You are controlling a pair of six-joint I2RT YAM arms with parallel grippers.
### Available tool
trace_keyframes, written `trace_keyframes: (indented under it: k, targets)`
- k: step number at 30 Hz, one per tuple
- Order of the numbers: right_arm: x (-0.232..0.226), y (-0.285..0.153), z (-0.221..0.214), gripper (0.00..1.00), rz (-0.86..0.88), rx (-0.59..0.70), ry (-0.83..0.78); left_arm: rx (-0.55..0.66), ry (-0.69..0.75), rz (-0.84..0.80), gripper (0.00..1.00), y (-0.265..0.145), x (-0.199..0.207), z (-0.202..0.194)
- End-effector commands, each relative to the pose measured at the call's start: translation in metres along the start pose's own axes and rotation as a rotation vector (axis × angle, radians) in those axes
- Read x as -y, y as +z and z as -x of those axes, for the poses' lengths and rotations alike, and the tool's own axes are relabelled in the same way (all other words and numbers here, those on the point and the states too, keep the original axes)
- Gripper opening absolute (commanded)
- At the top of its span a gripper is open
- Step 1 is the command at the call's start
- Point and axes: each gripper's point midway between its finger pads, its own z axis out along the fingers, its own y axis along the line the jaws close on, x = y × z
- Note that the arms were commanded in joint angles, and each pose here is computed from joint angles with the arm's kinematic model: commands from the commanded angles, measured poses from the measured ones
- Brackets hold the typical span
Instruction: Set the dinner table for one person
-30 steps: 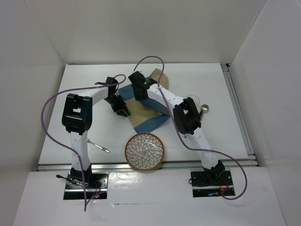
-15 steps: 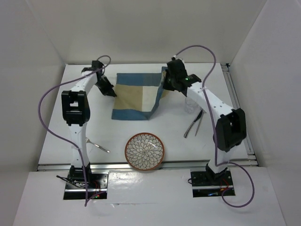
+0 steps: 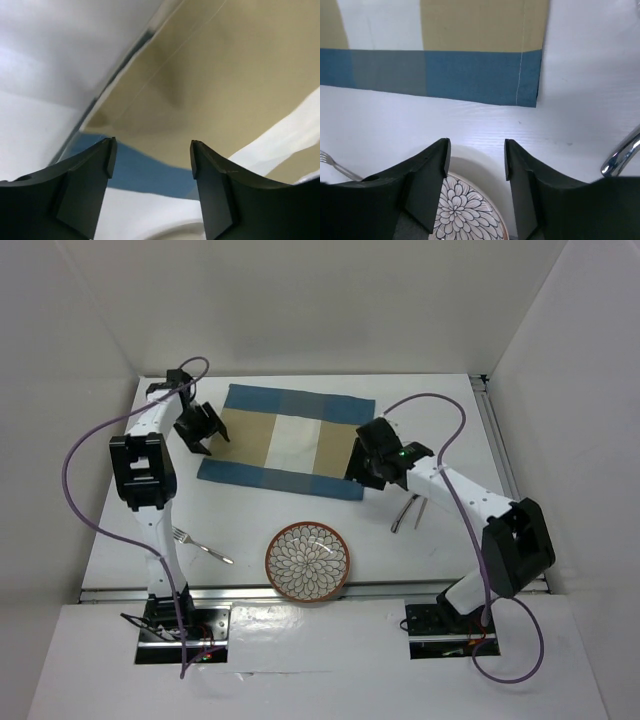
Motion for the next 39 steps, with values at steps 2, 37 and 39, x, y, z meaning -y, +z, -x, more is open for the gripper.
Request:
trace_keyframes:
  k: [2, 37, 39]
  targets:
    - [-0.021, -0.028, 0.041, 0.44, 0.033, 0.143, -0.009, 0.080, 0.066, 0.000, 0.68, -0.052, 0.003, -0.009]
    - [0.080, 0.079, -0.066, 0.00, -0.239, -0.328, -0.109, -0.227, 0.180, 0.154, 0.10, -0.003, -0.047, -0.196]
    - [0.080, 0.077, -0.067, 0.00, -0.241, -0.327, -0.100, -0.239, 0.187, 0.161, 0.10, -0.005, -0.052, -0.205]
